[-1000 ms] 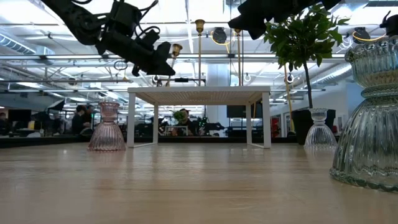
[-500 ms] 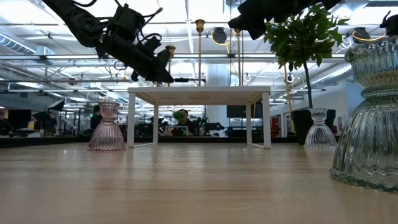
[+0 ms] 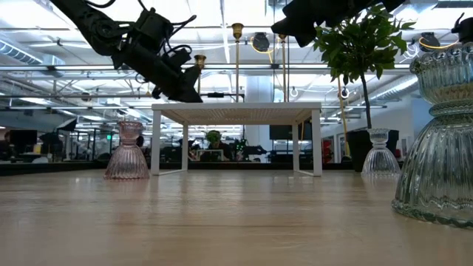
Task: Pick & Place candle stick holders
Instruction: Put the short gold candle holder on the shelf, then put the pink candle holder on the shelf
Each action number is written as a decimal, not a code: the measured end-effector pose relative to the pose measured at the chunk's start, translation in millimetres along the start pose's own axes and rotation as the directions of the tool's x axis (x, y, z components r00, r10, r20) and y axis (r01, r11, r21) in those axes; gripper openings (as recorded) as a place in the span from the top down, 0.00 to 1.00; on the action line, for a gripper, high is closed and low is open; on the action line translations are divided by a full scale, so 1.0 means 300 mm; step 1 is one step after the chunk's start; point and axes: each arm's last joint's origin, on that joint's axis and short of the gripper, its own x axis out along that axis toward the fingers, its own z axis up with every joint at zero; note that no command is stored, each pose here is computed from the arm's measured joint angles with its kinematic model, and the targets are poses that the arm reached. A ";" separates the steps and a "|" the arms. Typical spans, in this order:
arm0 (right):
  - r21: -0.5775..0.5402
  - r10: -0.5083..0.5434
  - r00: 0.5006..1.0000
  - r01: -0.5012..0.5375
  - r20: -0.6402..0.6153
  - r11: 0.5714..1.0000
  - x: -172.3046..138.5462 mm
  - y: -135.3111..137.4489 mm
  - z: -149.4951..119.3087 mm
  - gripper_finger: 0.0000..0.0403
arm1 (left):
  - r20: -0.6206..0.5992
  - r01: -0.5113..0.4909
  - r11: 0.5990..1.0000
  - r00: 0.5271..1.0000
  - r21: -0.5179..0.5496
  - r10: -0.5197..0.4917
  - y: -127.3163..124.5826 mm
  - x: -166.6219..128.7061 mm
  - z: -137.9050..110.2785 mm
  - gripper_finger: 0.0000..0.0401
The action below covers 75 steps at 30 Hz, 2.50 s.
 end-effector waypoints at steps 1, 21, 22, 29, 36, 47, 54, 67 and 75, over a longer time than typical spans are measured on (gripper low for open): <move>0.000 0.000 1.000 0.000 0.000 1.000 0.000 0.000 0.000 0.51 | -0.003 0.000 1.000 1.000 0.002 0.000 0.000 0.000 -0.001 0.88; 0.000 0.000 1.000 0.000 0.000 1.000 0.000 0.000 0.000 0.51 | -0.003 0.009 1.000 1.000 0.028 -0.009 -0.001 0.000 -0.001 0.77; 0.000 0.000 1.000 0.000 0.000 1.000 0.000 0.000 0.000 0.51 | -0.003 0.009 1.000 1.000 0.028 -0.009 -0.001 0.000 -0.001 0.74; 0.000 0.000 1.000 0.000 0.000 1.000 0.000 0.000 0.000 0.51 | -0.003 0.015 0.999 1.000 0.030 -0.015 -0.007 -0.010 0.004 0.55; 0.000 0.000 1.000 0.000 0.000 1.000 0.000 0.000 0.000 0.51 | -0.025 0.056 0.996 0.998 0.072 -0.054 -0.032 -0.085 0.028 0.48; 0.011 0.000 1.000 0.000 0.000 1.000 0.000 0.000 0.000 0.51 | -0.133 0.168 0.978 0.980 0.127 -0.151 -0.074 -0.293 0.043 0.48; 0.012 0.000 1.000 0.000 -0.002 1.000 0.000 0.000 -0.001 0.51 | -0.189 0.252 0.963 0.954 0.090 -0.232 -0.108 -0.406 0.030 0.48; 0.032 0.001 1.000 -0.001 -0.011 0.999 0.000 0.000 -0.004 0.51 | -0.192 0.343 0.939 0.923 0.012 -0.335 -0.147 -0.542 -0.071 0.55; 0.032 0.001 1.000 0.000 -0.011 0.999 0.000 0.000 -0.004 0.51 | -0.100 0.456 0.889 0.887 0.048 -0.450 -0.187 -0.574 -0.181 0.64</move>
